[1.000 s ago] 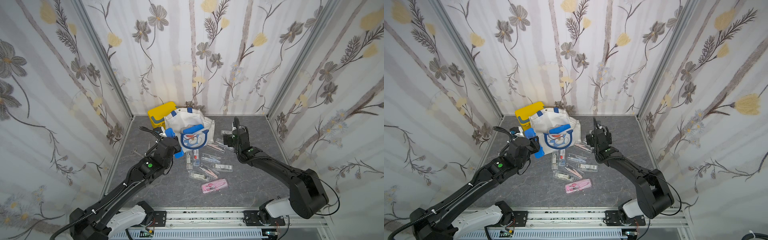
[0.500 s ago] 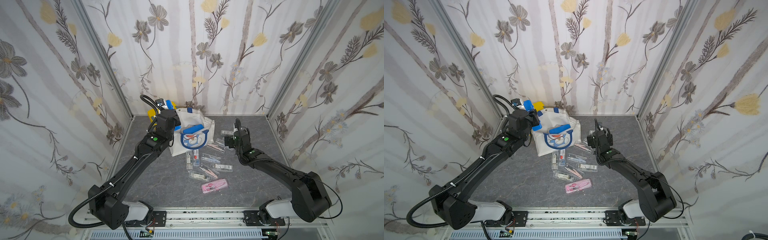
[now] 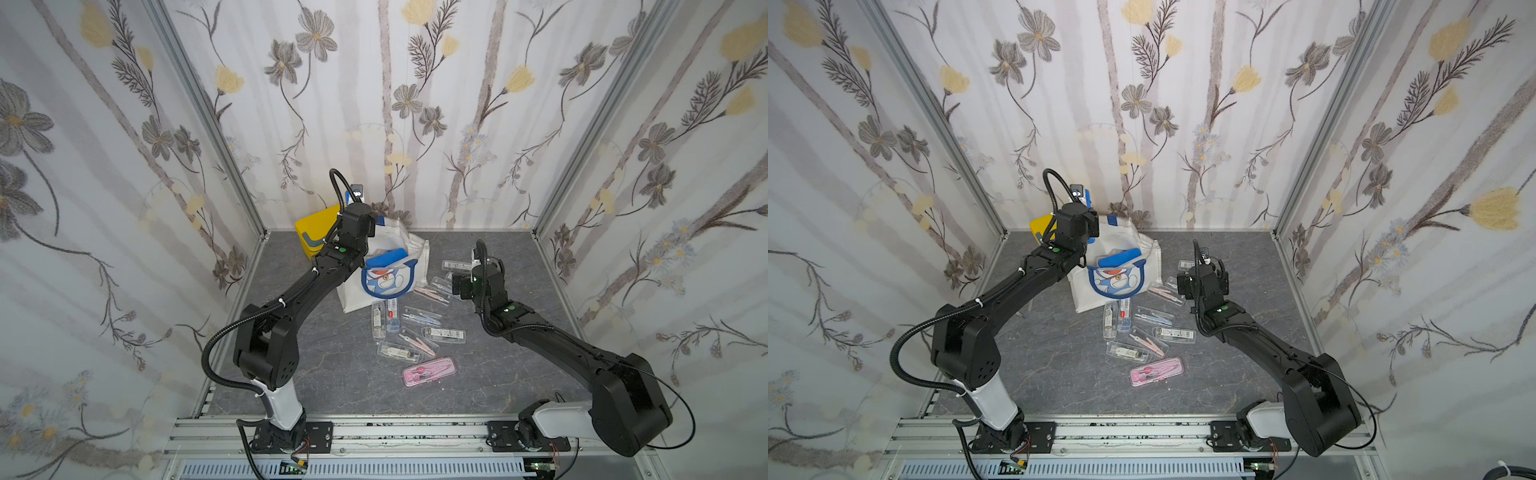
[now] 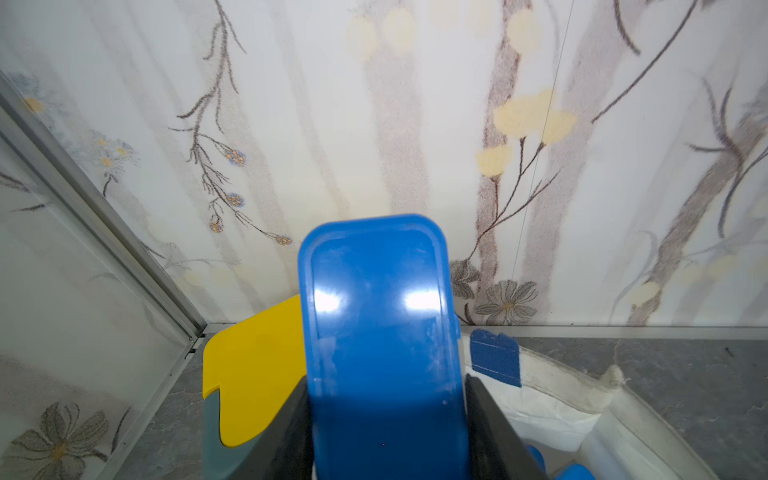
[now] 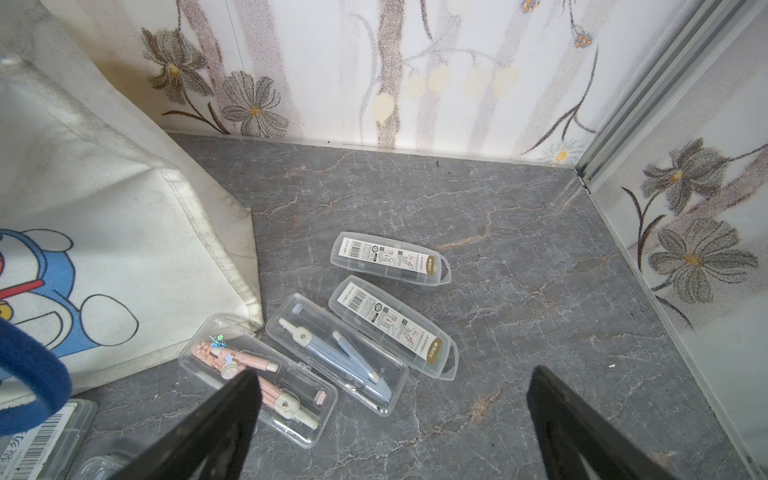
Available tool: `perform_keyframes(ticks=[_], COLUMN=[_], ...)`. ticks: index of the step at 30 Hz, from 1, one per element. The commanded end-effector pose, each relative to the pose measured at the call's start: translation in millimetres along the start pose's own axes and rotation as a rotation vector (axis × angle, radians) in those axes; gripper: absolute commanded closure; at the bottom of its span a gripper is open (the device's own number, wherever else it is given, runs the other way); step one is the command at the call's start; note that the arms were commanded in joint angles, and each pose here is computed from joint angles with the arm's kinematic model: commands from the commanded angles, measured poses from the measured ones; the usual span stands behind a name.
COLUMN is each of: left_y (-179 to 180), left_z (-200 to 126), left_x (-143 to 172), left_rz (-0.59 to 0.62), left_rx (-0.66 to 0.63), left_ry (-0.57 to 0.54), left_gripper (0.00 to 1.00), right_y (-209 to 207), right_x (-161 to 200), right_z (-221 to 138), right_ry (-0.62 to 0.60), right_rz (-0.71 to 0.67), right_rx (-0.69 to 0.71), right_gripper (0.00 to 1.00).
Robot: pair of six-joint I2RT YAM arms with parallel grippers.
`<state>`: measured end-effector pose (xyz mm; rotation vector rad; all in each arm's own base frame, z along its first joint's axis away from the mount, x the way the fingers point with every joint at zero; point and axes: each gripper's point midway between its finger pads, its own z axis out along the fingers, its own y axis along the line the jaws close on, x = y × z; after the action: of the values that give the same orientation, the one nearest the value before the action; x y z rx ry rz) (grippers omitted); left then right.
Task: Put the compass set into the canvas bag
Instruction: Place the compass set in the canvas bag.
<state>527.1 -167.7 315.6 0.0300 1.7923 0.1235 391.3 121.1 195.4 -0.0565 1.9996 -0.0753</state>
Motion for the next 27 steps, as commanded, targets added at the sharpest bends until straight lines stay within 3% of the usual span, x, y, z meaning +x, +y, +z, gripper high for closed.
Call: perform_keyframes(ticks=[1, 10, 21, 27], left_y=[-10.4, -34.1, -69.3, -78.2], left_z=[16.8, 46.1, 38.4, 41.0], left_x=[4.2, 78.0, 126.7, 152.3], left_rz=[0.133, 0.366, 0.519, 0.578], left_rx=[0.003, 0.067, 0.230, 0.245], left_ry=[-0.005, 0.145, 0.220, 0.272], left_gripper=[0.53, 0.54, 0.54, 0.54], right_y=[-5.6, -10.3, -11.0, -10.9], right_x=[-1.4, -1.6, 0.6, -4.6], right_z=[-3.9, -5.6, -3.4, -3.7], right_ry=[-0.009, -0.011, -0.004, -0.018], right_rz=[0.013, 0.005, 0.000, 0.009], right_rx=[0.019, 0.034, 0.039, 0.037], right_gripper=[0.01, 0.01, 0.01, 0.01])
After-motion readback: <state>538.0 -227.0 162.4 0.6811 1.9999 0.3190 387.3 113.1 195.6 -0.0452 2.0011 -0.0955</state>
